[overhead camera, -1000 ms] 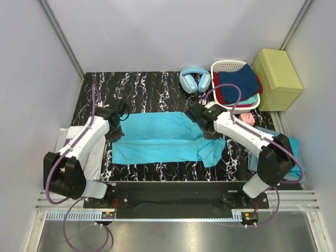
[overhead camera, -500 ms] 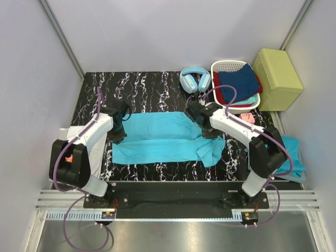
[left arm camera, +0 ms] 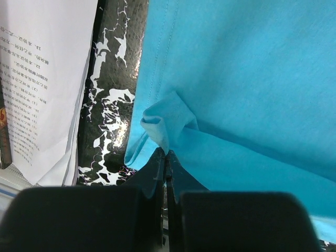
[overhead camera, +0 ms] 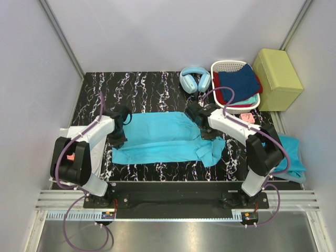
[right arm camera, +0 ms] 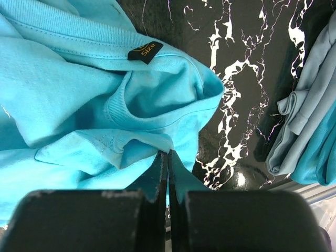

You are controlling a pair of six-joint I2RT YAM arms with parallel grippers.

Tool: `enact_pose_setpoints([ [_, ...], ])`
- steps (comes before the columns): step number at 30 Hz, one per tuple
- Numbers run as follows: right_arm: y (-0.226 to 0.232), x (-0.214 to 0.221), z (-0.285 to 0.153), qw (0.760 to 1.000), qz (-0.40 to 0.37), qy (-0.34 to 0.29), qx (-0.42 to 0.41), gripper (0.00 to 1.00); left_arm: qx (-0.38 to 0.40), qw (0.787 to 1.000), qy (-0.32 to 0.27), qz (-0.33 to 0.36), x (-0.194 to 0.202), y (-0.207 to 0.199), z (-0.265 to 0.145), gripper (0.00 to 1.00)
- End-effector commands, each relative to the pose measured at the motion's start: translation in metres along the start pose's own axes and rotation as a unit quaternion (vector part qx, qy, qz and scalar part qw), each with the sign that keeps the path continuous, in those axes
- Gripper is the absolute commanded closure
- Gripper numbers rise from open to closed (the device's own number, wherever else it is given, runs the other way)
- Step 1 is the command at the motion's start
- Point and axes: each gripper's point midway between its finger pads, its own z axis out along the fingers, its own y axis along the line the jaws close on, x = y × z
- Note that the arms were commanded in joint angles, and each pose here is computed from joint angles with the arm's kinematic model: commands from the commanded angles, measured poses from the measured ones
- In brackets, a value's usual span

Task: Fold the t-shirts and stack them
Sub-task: Flatten out the tshirt

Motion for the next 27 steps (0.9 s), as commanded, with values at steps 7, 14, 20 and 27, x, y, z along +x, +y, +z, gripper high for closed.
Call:
enact_pose_setpoints([
  [7,-0.041,-0.048,-0.077,0.990,0.060,-0.126,-0.031,1.00,0.093,0.981,-0.160,-0.051,-0.047,0.011,-0.101,1.00],
  [14,-0.049,-0.101,-0.124,0.978,0.071,-0.194,-0.036,1.00,0.129,0.951,-0.273,-0.073,-0.101,0.018,-0.187,1.00],
  [20,-0.043,-0.149,-0.159,0.964,0.094,-0.241,-0.055,1.00,0.155,0.937,-0.304,-0.070,-0.140,-0.002,-0.235,1.00],
  [27,-0.061,-0.139,-0.188,0.951,0.120,-0.270,-0.087,1.00,0.159,0.911,-0.377,-0.047,-0.122,0.004,-0.284,1.00],
])
